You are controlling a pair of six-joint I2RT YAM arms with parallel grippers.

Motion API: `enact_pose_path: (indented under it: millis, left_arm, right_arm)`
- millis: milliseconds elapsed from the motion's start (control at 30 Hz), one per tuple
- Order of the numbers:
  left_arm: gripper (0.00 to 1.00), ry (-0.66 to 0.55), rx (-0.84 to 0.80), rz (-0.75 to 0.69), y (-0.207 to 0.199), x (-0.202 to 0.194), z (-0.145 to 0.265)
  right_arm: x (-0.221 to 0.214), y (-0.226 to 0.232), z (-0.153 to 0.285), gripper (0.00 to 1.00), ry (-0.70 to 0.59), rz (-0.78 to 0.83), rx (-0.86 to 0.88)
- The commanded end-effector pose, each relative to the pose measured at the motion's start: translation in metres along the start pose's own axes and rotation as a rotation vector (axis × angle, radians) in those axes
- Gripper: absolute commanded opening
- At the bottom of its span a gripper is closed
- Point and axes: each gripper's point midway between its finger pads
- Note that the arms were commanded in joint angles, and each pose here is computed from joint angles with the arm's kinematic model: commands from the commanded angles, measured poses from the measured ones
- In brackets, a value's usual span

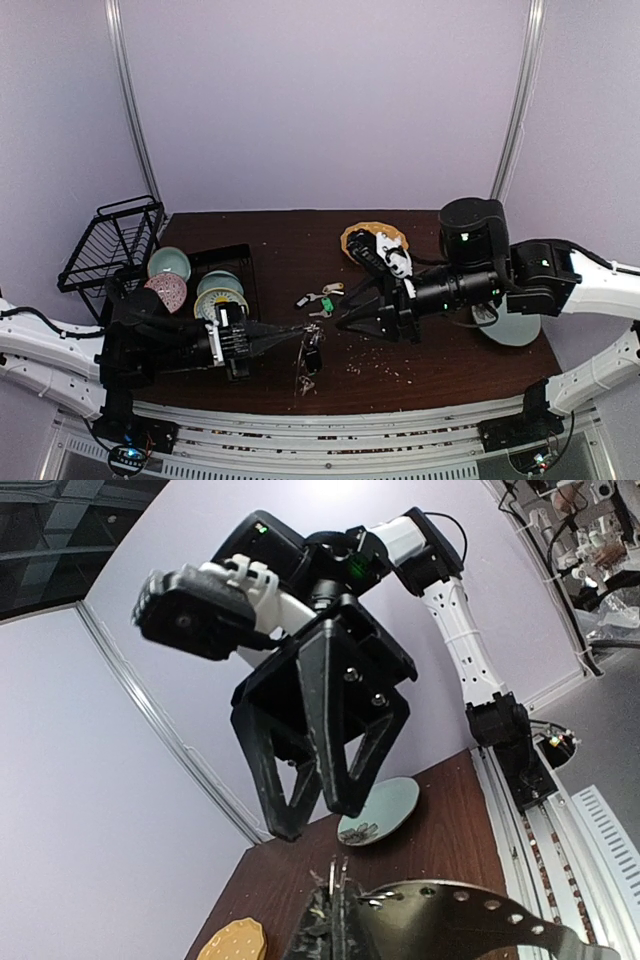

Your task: Put the keys on the keyring

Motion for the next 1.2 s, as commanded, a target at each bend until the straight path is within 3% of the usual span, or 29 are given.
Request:
enact_pose_path:
  millis: [0,133,433,567,733,1167]
  left_arm:
    - [0.0,-0.15,0.058,0.086,0.014,0.03,0.004]
    - [0.0,-0.165,0.051,0.127,0.012,0.029,0.002]
    - [0.0,-0.156,0.057,0.124,0.014,0.03,0.002]
    - [0.0,-0.154,0.046,0.123,0.013,0.031,0.001]
    - [0.0,-0.158,0.057,0.123,0.015,0.032,0.002]
    - [0.0,-0.159,0.059,0.129,0.016,0.033,0.003]
  right_arm:
    - [0.019,0.004,0.005,0.38,-0.103,0.128,0.006]
    - [0.035,0.02,-0.003,0.36,-0.187,0.182,0.076]
    - [0.02,0.03,-0.017,0.34,-0.128,0.194,0.131]
    - [0.025,0.02,-0.018,0.13,-0.147,0.169,0.074]
    - [0.016,0.024,-0.022,0.23,-0.12,0.18,0.101]
    - [0.008,0.026,-0.028,0.24,-0.094,0.169,0.122]
Point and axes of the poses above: each gripper's point midway between its finger pads, its own z axis back along the fingers, its own y axis along the line the jaws close on, x = y × z, and after that the axes turned 3 degrees about z, right-handed
